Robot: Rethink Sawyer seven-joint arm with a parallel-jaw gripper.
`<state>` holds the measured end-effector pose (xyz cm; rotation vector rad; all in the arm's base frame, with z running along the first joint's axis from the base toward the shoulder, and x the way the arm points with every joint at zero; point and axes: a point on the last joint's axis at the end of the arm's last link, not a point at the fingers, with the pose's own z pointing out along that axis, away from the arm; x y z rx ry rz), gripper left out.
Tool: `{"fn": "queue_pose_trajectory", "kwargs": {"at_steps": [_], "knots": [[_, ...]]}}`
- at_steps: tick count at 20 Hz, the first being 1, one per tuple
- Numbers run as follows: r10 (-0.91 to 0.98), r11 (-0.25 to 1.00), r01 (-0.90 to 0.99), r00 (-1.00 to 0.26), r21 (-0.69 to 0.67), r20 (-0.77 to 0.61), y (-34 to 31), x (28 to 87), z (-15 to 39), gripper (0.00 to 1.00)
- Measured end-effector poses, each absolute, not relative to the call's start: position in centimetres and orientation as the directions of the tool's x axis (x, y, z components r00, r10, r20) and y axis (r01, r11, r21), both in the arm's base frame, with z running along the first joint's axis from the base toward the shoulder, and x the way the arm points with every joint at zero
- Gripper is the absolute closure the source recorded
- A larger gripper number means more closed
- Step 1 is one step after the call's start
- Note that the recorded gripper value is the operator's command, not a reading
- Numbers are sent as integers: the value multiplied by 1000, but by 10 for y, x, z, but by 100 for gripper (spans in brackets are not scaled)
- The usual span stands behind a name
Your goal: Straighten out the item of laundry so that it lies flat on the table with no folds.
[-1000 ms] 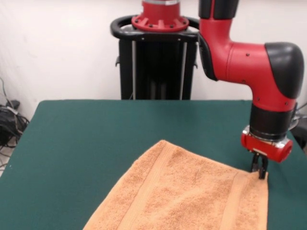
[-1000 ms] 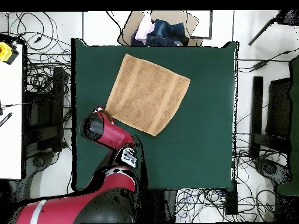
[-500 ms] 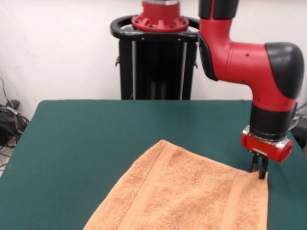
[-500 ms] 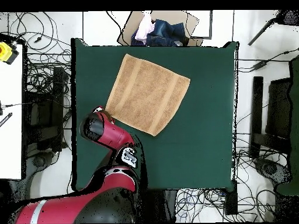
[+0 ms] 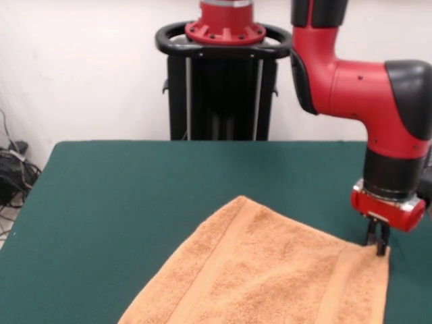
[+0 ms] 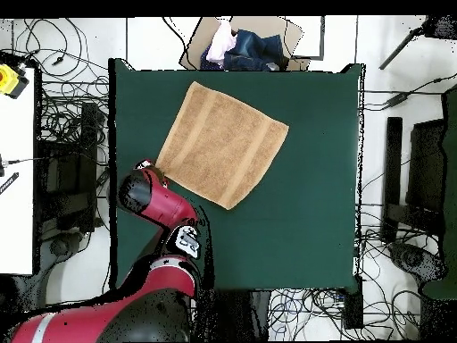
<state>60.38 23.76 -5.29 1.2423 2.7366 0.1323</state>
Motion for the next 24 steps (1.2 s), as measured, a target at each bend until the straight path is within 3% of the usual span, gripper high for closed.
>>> {"fn": "queue_pose_trajectory", "kwargs": {"at_steps": [21,22,24], "knots": [[785,616,764,-616,195,-65,280,670,-41,100],[785,616,763,-616,195,-65,280,670,-41,0],[786,615,764,-615,195,-65,280,671,-41,0]]}}
